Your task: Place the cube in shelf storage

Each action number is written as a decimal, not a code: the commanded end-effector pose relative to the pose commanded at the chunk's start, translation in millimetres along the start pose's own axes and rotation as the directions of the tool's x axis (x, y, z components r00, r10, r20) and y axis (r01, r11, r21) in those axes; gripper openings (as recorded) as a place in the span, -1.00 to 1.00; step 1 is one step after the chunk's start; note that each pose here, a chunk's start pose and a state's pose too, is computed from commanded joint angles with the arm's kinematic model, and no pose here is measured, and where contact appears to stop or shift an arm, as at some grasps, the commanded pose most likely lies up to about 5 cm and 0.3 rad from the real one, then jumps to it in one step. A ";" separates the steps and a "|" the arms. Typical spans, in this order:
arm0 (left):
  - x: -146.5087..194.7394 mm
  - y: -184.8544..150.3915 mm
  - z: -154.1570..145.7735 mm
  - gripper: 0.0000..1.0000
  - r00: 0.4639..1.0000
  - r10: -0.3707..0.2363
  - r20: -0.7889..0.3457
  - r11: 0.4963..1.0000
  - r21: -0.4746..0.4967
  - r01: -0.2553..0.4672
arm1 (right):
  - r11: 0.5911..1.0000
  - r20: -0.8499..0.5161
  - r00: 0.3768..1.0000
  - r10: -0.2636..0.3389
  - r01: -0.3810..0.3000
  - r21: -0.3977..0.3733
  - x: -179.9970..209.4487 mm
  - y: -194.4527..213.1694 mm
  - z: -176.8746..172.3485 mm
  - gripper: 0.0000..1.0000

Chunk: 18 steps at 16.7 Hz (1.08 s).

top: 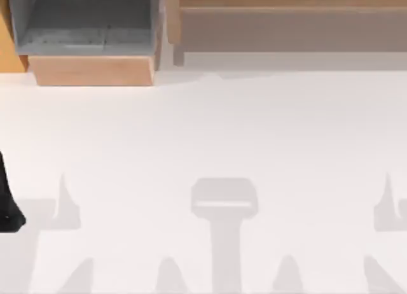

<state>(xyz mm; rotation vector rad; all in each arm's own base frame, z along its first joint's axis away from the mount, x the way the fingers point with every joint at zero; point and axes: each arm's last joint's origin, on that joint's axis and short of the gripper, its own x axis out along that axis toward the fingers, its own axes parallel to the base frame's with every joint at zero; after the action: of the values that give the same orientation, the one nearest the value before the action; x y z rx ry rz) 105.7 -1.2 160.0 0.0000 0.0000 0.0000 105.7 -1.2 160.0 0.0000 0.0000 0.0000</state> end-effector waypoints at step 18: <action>116.8 73.8 42.3 1.00 0.984 0.026 -0.176 0.753 0.651 0.097 | 1.000 0.000 1.000 0.000 0.000 0.000 0.0 0.0 0.0 1.00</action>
<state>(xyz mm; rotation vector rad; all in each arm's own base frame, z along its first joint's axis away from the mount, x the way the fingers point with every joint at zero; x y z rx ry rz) 222.5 72.6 202.3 0.7182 0.1784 -0.0390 105.7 -1.2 160.0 0.0000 0.0000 0.0000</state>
